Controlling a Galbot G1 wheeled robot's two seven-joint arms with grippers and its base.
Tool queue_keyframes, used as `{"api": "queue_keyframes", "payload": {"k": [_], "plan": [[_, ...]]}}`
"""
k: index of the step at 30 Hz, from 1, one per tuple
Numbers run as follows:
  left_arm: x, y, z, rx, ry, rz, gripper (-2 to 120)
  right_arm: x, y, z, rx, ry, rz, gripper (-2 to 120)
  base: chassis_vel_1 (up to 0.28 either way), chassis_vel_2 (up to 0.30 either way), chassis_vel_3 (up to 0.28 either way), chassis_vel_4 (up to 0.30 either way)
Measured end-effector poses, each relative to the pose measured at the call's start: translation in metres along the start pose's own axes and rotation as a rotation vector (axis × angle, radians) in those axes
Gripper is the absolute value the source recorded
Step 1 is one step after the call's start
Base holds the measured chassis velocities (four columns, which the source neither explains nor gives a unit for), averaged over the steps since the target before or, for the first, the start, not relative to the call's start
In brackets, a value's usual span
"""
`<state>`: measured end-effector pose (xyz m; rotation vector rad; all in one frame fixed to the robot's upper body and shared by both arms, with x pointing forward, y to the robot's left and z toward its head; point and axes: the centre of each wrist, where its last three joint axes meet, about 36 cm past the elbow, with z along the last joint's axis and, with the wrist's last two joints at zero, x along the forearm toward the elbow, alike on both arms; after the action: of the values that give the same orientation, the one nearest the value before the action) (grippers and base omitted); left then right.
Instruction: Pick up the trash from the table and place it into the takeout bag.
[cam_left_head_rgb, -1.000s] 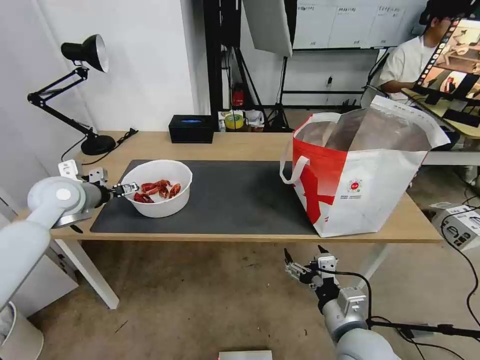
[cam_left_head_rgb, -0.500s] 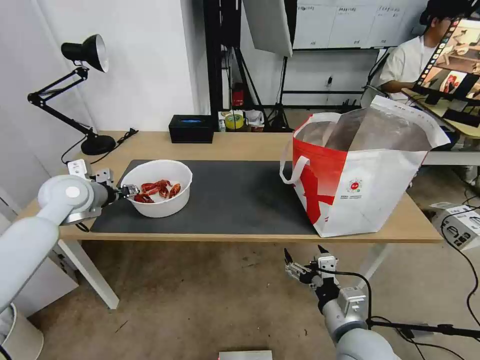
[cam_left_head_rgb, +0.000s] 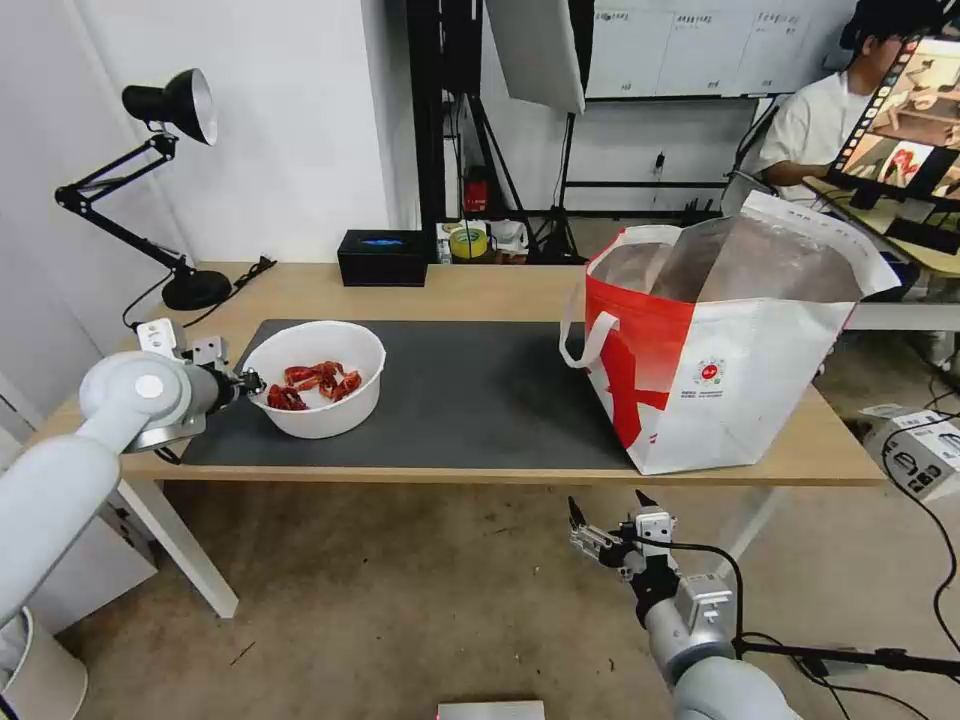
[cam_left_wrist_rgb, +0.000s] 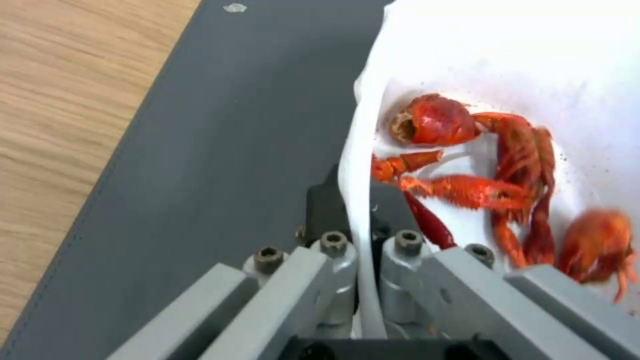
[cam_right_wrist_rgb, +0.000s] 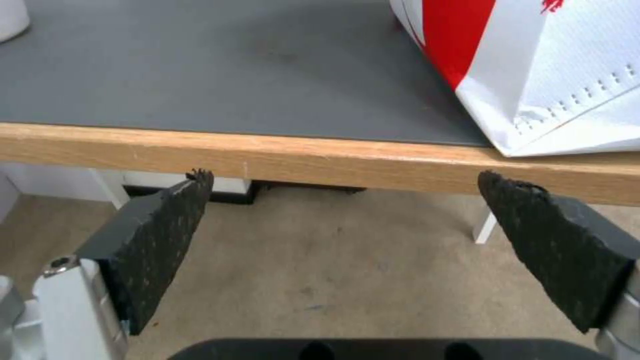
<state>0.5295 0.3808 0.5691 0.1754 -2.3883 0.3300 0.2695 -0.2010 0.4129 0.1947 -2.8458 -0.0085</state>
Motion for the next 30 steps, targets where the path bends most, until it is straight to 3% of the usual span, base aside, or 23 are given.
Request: {"api": "queue_keyframes", "payload": {"k": [5, 12, 14, 15, 18, 19, 22, 23, 25, 26, 28, 29, 30], "plan": [[0.008, -0.008, -0.002, 0.014, -0.036, 0.028, 0, 0.0, 0.0, 0.0, 0.0, 0.0, 0.0, 100, 0.0, 0.0, 0.0, 0.0], [0.041, -0.038, -0.028, -0.006, -0.134, 0.118, 0, 0.0, 0.0, 0.0, 0.0, 0.0, 0.0, 100, 0.0, 0.0, 0.0, 0.0], [0.062, -0.064, -0.043, -0.024, -0.172, 0.176, 0, 0.0, 0.0, 0.0, 0.0, 0.0, 0.0, 100, 0.0, 0.0, 0.0, 0.0], [0.062, -0.064, -0.043, -0.024, -0.172, 0.176, 0, 0.0, 0.0, 0.0, 0.0, 0.0, 0.0, 100, 0.0, 0.0, 0.0, 0.0], [0.077, -0.096, -0.055, -0.056, -0.188, 0.239, 0, 0.0, 0.0, 0.0, 0.0, 0.0, 0.0, 100, 0.0, 0.0, 0.0, 0.0], [0.077, -0.096, -0.055, -0.056, -0.188, 0.239, 0, 0.0, 0.0, 0.0, 0.0, 0.0, 0.0, 100, 0.0, 0.0, 0.0, 0.0], [0.086, -0.127, -0.068, -0.095, -0.193, 0.291, 0, 0.0, 0.0, 0.0, 0.0, 0.0, 0.0, 100, 0.0, 0.0, 0.0, 0.0], [0.086, -0.127, -0.068, -0.095, -0.193, 0.291, 0, 0.0, 0.0, 0.0, 0.0, 0.0, 0.0, 100, 0.0, 0.0, 0.0, 0.0], [0.097, -0.158, -0.088, -0.116, -0.209, 0.338, 0, 0.0, 0.0, 0.0, 0.0, 0.0, 0.0, 100, 0.0, 0.0, 0.0, 0.0], [0.097, -0.158, -0.088, -0.116, -0.209, 0.338, 0, 0.0, 0.0, 0.0, 0.0, 0.0, 0.0, 100, 0.0, 0.0, 0.0, 0.0], [0.111, -0.189, -0.106, -0.135, -0.232, 0.386, 0, 0.0, 0.0, 0.0, 0.0, 0.0, 0.0, 100, 0.0, 0.0, 0.0, 0.0], [0.111, -0.189, -0.106, -0.135, -0.232, 0.386, 0, 0.0, 0.0, 0.0, 0.0, 0.0, 0.0, 100, 0.0, 0.0, 0.0, 0.0], [0.12, -0.213, -0.115, -0.151, -0.239, 0.418, 0, 0.0, 0.0, 0.0, 0.0, 0.0, 0.0, 100, 0.0, 0.0, 0.0, 0.0]]}}
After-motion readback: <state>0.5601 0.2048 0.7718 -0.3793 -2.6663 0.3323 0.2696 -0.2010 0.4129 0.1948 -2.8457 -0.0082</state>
